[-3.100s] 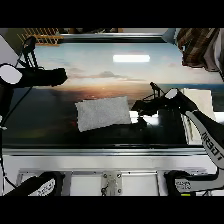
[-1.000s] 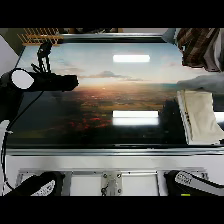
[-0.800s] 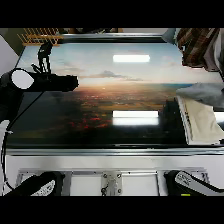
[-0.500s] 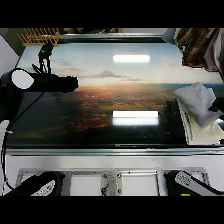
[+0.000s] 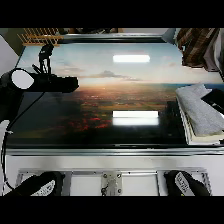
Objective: Fold the clothes and pants, and hang the long-sleeved shirts on hangers.
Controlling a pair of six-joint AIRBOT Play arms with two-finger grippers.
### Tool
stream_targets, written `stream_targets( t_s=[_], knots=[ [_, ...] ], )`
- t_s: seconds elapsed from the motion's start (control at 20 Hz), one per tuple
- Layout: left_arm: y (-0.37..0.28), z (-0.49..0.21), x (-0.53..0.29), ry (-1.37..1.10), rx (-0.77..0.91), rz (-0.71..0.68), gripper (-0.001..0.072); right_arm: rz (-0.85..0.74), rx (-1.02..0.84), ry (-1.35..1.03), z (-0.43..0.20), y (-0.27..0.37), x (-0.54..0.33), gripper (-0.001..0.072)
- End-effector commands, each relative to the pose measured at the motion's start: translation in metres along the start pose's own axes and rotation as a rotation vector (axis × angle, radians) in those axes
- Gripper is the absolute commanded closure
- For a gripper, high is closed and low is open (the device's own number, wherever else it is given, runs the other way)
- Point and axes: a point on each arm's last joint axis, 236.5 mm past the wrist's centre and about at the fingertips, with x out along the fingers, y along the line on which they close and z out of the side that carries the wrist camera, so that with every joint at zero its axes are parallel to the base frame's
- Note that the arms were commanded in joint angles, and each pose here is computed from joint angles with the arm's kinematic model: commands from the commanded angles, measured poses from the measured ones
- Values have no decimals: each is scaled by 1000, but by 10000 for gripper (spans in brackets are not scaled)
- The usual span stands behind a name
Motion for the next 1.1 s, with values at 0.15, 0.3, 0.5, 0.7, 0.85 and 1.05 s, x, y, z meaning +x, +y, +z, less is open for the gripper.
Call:
stream_targets(
  t_s=[0.15,0.3,0.5,0.7,0.85,1.05],
  knots=[
    [0,4,0,-18,0,0,697,332,-338,-30,-40,149,-24,192],
    [0,4,0,-18,0,-1,697,389,-427,33,-65,177,-18,699],
    [0,4,0,-18,0,-1,697,394,-450,109,-84,177,-17,690],
    [0,4,0,-18,0,-1,697,394,-451,114,-85,177,-17,690],
    [0,4,0,-18,0,-1,697,394,-451,114,-85,177,-17,690],
    [0,4,0,-18,0,-1,697,394,-451,114,-85,177,-17,690]
  ],
)
